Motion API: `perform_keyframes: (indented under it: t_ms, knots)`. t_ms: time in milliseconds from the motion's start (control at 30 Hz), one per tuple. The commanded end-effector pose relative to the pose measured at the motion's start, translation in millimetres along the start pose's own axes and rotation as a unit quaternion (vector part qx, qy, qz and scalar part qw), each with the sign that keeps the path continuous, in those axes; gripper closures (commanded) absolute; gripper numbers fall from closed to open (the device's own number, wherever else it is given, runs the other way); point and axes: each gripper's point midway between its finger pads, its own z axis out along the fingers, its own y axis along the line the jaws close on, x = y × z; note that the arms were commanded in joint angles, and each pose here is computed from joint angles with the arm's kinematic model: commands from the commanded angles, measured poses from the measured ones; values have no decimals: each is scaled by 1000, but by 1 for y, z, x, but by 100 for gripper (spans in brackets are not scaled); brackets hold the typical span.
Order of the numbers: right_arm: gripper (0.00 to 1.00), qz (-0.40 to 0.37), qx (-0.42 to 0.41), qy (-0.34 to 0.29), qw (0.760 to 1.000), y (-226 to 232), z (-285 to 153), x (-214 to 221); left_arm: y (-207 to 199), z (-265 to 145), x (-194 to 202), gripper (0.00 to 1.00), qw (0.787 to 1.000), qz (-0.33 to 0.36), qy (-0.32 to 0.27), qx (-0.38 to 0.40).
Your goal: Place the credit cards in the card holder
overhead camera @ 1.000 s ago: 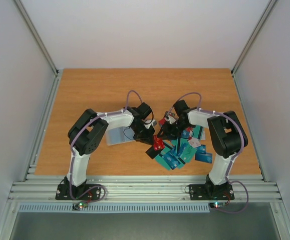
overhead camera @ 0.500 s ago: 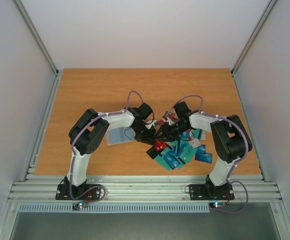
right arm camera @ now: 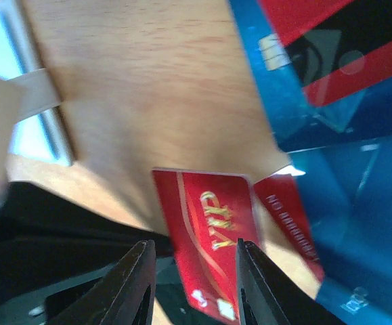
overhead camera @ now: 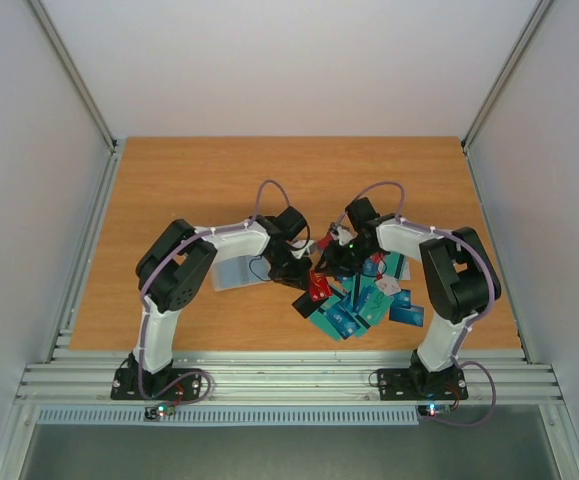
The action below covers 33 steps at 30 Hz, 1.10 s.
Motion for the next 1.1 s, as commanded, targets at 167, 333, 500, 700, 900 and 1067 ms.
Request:
perform_keyframes:
  t_ms: [167,333,500,700,900,1067]
  knots:
    - [66,-15,65,2,998,-29,12,-9,40,7,7,98,996,-1,11,-92]
    - [66,-19,32,12,999,-25,20,-2,47,15,9,98,995,-2,21,-97]
    - [66,-10,-24,36,999,-14,27,10,53,23,10,98,995,-4,31,-98]
    - [67,-5,-56,43,997,-5,27,16,58,31,9,98,994,0,40,-101]
    - [67,-5,-112,47,993,16,18,17,61,34,10,99,994,2,43,-103]
    - [67,-17,-118,38,992,29,5,17,59,33,9,99,994,6,39,-100]
